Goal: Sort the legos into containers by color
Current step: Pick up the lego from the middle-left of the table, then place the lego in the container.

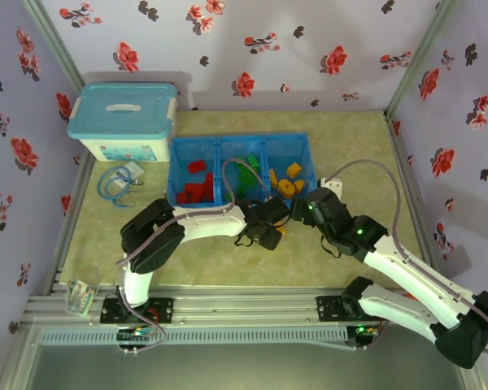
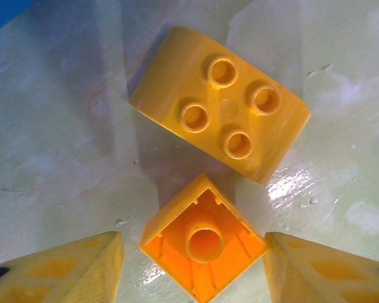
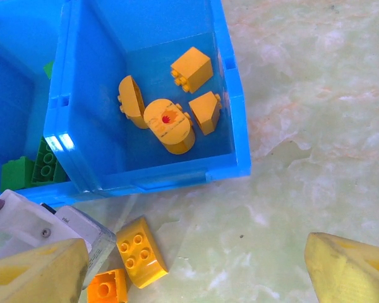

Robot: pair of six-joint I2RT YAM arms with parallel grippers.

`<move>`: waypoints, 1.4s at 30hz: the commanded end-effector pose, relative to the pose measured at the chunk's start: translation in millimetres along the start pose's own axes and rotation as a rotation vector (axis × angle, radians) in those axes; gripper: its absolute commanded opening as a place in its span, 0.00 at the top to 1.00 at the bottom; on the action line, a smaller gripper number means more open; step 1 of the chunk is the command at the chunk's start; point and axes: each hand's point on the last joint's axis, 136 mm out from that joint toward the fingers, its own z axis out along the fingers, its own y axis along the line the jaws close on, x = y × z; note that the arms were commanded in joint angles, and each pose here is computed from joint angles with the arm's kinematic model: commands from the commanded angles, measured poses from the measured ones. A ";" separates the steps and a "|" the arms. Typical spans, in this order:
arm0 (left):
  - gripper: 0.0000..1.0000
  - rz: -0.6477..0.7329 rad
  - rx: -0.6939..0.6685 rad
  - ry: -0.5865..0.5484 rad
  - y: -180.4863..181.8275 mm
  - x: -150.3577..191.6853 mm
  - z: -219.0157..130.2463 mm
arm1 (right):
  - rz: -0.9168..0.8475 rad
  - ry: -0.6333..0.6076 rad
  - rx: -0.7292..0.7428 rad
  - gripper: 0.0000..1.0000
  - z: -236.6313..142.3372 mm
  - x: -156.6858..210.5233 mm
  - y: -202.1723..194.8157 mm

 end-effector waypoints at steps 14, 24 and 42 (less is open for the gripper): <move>0.59 -0.021 -0.016 -0.025 -0.9 -5.7 -5.9 | 0.061 -0.024 -0.073 0.12 -4.9 -2.1 9.1; 0.59 -0.016 -0.019 -0.115 2.9 -25.4 -50.2 | 0.068 -0.033 -0.073 0.12 -6.6 -3.4 7.9; 0.60 -0.008 0.009 -0.284 19.7 -125.4 -108.4 | 0.153 -0.142 0.067 0.12 -37.4 3.6 -55.1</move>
